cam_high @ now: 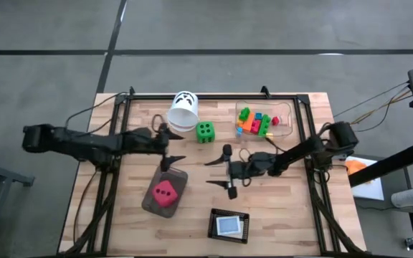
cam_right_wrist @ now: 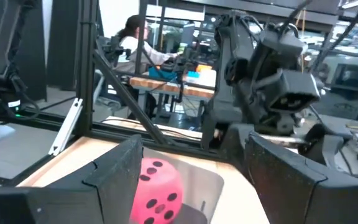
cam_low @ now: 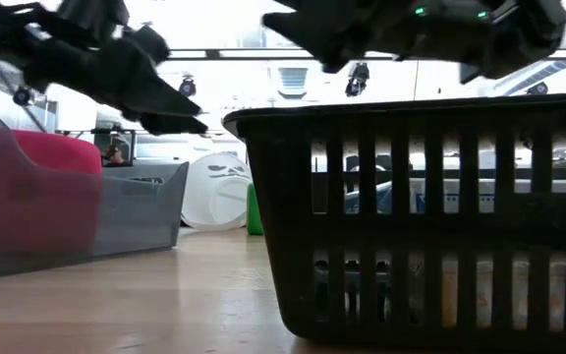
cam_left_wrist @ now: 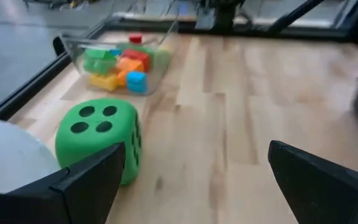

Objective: Pick & Place Toys
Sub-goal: Put the green die into the gray bin

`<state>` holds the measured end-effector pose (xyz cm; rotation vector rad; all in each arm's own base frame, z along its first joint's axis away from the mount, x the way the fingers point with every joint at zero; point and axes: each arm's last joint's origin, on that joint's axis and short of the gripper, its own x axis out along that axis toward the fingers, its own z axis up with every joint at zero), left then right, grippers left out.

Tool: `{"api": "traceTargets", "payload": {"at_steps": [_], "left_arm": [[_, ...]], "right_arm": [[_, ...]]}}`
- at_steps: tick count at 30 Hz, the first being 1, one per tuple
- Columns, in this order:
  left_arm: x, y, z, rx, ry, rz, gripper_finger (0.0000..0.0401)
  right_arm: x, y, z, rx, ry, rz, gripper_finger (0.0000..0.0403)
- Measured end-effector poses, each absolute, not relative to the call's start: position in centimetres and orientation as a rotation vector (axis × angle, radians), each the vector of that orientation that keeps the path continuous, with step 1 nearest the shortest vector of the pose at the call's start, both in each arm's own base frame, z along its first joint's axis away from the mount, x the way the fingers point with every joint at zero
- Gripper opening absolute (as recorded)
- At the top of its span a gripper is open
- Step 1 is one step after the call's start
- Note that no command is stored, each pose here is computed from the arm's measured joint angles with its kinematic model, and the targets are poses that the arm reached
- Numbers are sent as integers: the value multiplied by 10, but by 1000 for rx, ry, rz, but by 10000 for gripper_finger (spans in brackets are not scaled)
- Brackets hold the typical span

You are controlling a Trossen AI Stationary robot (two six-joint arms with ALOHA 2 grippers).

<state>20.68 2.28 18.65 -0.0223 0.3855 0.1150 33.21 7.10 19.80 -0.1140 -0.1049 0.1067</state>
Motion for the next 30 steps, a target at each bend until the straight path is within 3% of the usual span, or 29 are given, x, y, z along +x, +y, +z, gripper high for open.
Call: {"api": "traceTargets", "payload": {"at_steps": [15,23,30], "left_arm": [[324,45,180,230,762,367,395],[361,54,159,318,994,463,395],[372,55,150,345,1049,483,375]], "right_arm": [[290,70,190,-121,-52,-12,276],[290,70,190,-121,-53,-12,276],[289,71,190,-120,-53,-8,276]]}}
